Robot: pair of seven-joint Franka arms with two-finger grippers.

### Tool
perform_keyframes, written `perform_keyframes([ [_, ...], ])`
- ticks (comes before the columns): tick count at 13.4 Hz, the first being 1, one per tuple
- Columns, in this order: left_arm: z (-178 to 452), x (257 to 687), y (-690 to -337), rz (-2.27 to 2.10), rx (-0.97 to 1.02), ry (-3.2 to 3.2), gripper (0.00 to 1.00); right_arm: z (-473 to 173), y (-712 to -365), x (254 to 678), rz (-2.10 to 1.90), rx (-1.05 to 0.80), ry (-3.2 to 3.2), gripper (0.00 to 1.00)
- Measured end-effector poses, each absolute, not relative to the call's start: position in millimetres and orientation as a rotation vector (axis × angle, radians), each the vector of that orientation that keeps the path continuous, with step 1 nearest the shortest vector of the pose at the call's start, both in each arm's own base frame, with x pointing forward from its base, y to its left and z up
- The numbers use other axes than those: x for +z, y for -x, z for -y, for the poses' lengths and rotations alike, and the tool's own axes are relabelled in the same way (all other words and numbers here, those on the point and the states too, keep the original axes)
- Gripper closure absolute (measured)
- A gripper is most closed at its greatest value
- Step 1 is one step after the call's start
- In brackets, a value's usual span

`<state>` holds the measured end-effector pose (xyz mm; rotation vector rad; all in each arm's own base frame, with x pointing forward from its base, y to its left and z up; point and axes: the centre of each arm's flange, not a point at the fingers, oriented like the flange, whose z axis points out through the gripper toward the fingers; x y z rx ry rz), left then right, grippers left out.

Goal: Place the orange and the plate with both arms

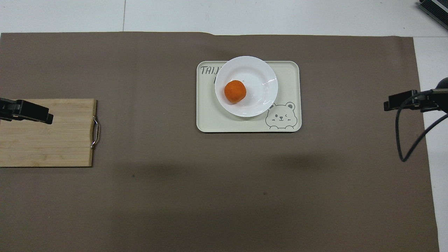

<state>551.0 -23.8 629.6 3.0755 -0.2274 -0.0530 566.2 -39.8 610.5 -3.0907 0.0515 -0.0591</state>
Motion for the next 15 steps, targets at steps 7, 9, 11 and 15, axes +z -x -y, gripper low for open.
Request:
perform_keyframes([
  [7, 24, 630, -551, 0.227, -0.053, -3.076, 0.00, 37, -539, 648, -0.036, -0.034, 3.121, 0.00],
  [9, 24, 630, -551, 0.227, -0.053, -3.076, 0.00, 36, -532, 641, -0.053, -0.018, 3.118, 0.00],
  [11, 24, 630, -551, 0.227, -0.053, -3.076, 0.00, 36, -528, 638, -0.060, -0.003, 3.116, 0.00],
  [15, 24, 630, -551, 0.227, -0.053, -3.076, 0.00, 36, -525, 631, -0.077, 0.019, 3.114, 0.00],
])
